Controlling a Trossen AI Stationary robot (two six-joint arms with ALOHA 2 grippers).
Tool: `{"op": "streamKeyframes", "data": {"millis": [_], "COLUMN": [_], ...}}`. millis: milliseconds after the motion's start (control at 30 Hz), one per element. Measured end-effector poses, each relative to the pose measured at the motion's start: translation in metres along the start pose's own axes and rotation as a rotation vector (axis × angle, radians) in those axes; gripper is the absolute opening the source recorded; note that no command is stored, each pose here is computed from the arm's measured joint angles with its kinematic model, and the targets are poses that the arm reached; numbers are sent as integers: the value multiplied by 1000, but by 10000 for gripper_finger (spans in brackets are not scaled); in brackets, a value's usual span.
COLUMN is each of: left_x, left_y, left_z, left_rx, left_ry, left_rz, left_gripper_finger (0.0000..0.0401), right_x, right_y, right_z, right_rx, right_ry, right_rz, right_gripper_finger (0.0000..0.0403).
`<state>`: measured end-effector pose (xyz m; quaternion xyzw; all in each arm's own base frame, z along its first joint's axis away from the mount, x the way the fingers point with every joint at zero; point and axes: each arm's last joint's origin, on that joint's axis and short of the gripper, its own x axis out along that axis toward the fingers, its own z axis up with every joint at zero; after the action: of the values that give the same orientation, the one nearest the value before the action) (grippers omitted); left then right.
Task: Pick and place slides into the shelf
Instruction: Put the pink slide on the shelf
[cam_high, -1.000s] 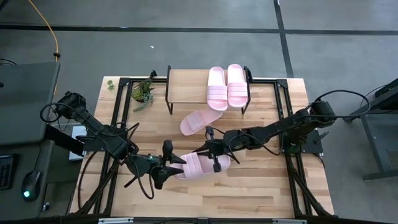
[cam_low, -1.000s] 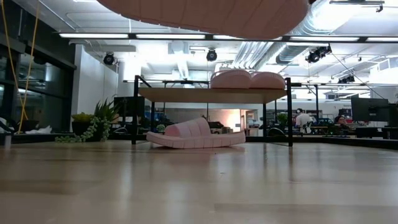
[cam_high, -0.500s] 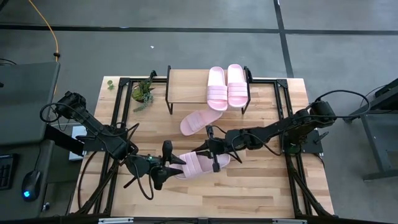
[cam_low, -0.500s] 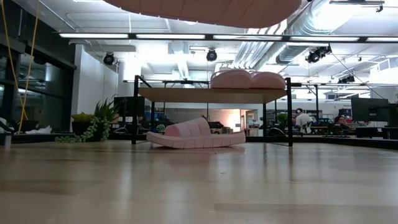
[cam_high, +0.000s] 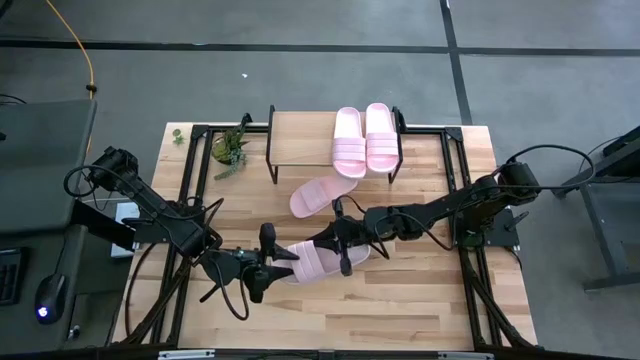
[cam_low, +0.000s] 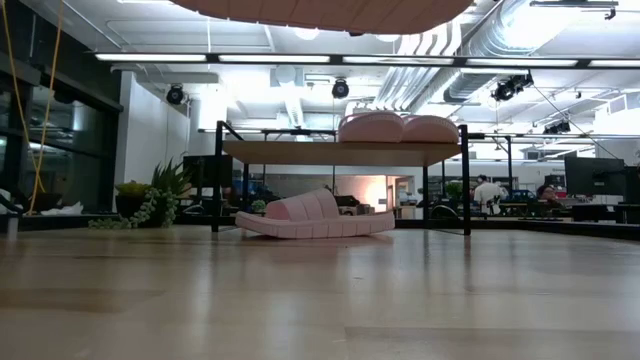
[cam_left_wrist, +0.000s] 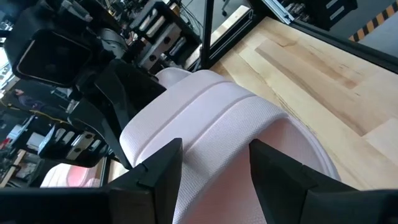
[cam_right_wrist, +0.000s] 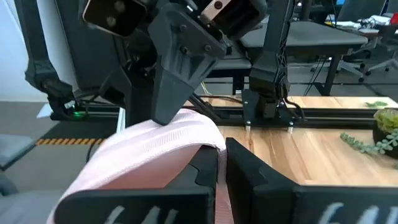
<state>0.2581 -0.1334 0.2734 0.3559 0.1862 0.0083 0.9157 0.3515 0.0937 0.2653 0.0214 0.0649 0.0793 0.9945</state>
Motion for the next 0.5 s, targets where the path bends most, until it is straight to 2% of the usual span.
{"op": "streamKeyframes", "data": {"millis": [233,500], "left_x": [1,8], "left_y": [1,-6], "left_z": [-1,-4], "left_rx": [44,162], "left_ry": [28,84], "left_rz": [46,80], "left_gripper_finger": [170,170], "right_x": [0,0], "right_y": [0,-1], "right_z": [2,1], "right_rx": [51,91], "right_ry": [-16,-18], "right_rz": [-15,-44], "right_gripper_finger": [0,0]}}
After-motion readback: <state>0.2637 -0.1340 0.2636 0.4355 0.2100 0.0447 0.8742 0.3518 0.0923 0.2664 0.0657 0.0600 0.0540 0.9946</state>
